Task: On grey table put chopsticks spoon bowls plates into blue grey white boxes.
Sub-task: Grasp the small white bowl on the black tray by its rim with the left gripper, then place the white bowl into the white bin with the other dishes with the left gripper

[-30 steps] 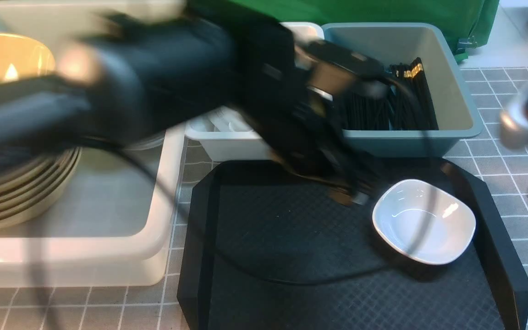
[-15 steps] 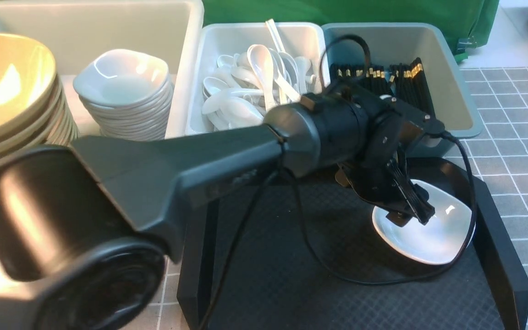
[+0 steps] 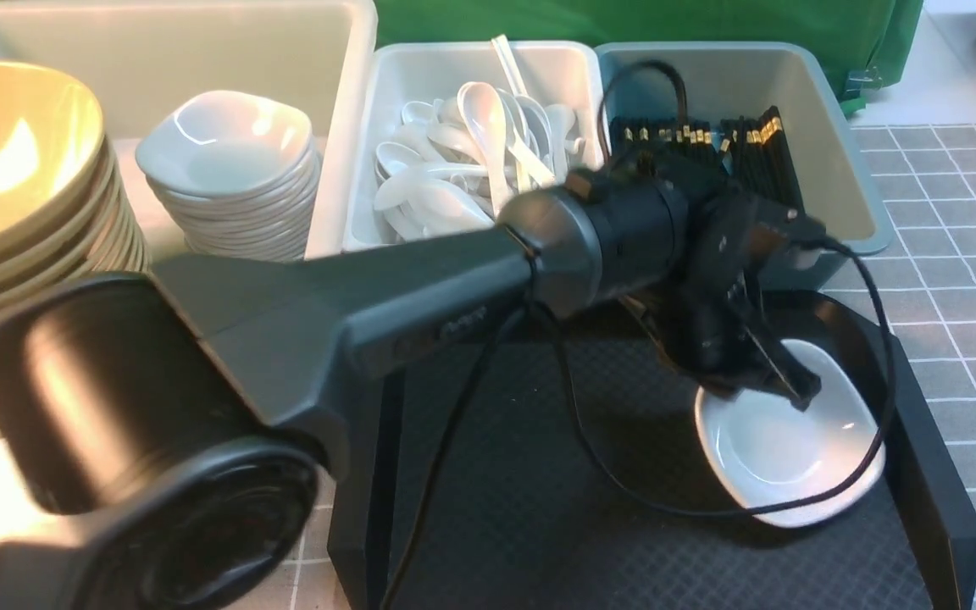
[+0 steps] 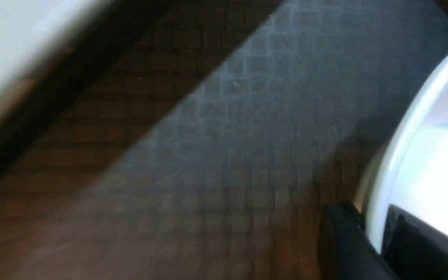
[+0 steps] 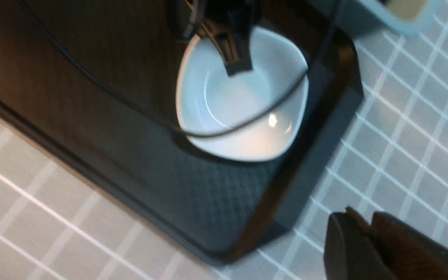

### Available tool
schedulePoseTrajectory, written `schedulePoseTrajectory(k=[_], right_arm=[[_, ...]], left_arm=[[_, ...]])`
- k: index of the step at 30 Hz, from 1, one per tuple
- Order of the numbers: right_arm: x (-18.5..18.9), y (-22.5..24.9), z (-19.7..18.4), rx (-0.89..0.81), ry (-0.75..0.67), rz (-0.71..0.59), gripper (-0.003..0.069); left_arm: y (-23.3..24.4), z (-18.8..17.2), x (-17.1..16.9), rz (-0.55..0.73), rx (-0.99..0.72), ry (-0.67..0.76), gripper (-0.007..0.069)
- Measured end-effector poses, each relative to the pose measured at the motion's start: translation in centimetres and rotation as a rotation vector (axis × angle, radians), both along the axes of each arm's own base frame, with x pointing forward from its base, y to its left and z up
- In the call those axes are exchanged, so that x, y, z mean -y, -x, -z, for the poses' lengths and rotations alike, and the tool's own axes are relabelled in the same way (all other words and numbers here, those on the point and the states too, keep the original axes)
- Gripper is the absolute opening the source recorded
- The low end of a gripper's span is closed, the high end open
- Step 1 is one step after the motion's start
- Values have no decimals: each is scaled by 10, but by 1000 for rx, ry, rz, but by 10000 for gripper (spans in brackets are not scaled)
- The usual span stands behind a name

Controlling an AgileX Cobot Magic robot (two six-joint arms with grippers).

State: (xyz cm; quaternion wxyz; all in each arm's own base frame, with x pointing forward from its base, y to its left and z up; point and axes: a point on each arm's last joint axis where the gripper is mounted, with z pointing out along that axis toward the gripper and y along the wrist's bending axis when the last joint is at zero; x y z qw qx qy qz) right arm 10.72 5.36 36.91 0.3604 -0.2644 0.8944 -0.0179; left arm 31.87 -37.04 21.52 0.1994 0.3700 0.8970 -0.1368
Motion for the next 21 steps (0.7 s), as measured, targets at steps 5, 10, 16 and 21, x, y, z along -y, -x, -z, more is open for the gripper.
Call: schedulePoseTrajectory(k=[5, 10, 16, 21], right_arm=[[-24, -10, -2, -19, -85, -122, 84], [-58, -29, -7, -62, -130, -292, 45], [-101, -56, -10, -115, -206, -461, 43], [-121, -73, 0, -173, -197, -512, 43]], left_arm=[[-15, -102, -55, -36, 161, 45, 2], [-16, -207, -152, -207, 362, 147, 2], [-26, -246, -278, -518, 418, 98, 2], [-55, -224, -341, -690, 351, 51, 2]])
